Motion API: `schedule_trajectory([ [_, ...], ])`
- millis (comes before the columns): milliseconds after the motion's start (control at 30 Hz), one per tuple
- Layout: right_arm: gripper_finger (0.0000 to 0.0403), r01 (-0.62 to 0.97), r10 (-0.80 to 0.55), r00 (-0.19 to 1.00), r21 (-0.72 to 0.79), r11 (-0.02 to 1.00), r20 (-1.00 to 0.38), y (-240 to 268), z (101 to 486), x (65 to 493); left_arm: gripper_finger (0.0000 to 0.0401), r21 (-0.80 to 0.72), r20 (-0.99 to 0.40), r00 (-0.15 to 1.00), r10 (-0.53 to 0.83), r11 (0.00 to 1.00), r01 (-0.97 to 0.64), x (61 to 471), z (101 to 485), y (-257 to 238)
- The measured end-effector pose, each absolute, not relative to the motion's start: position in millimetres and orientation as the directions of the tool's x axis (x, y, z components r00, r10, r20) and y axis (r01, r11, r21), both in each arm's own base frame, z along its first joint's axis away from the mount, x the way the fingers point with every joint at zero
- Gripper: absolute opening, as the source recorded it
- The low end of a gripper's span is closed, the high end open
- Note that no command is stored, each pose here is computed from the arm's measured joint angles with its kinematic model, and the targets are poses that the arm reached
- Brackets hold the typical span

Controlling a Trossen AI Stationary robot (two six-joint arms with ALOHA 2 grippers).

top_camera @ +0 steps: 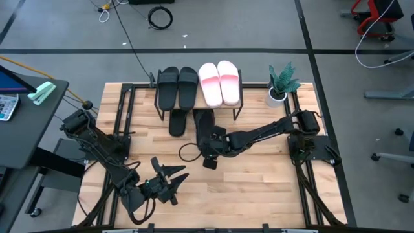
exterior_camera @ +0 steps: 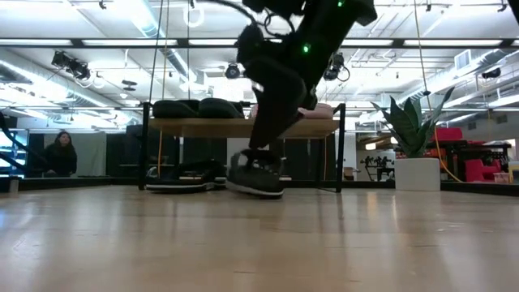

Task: Pick and place slides into the shelf
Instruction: Move the black flip flop under the table

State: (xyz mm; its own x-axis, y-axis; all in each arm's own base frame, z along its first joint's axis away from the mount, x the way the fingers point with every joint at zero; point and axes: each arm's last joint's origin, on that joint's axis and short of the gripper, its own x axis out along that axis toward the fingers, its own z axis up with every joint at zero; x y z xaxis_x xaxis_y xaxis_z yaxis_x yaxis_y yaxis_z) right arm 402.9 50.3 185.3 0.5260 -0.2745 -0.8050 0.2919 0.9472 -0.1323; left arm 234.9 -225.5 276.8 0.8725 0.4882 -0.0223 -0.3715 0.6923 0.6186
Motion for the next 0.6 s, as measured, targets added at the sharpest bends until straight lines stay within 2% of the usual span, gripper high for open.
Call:
schedule_trajectory([
  [67,0.0176,0.28,-0.221,0.545,-0.073,0.957,-0.809,57.7,186.3,403.4,0.0162,0.618,-0.022,0.871,0.49,0.691,-0.373,235.4,276.8,-225.0],
  [200,0.0175,0.224,-0.193,0.548,-0.08,0.971,-0.814,76.4,185.7,399.6,0.0171,0.624,-0.024,0.871,0.491,0.688,-0.371,235.5,276.2,-224.8],
  [267,0.0172,0.225,-0.24,0.553,-0.134,0.965,-0.798,80.6,186.2,398.6,0.0174,0.625,-0.024,0.871,0.491,0.687,-0.37,235.5,275.9,-224.8],
  [400,0.0157,0.345,-0.385,0.545,-0.219,0.913,-0.745,68.7,187.8,400.1,0.0168,0.63,-0.024,0.866,0.5,0.68,-0.376,237.6,276.1,-222.6],
  [600,0.0106,0.409,-0.386,0.523,-0.174,0.896,-0.76,45.1,186.9,403.7,0.0143,0.603,-0.006,0.789,0.615,0.632,-0.487,238.0,283.0,-213.4],
])
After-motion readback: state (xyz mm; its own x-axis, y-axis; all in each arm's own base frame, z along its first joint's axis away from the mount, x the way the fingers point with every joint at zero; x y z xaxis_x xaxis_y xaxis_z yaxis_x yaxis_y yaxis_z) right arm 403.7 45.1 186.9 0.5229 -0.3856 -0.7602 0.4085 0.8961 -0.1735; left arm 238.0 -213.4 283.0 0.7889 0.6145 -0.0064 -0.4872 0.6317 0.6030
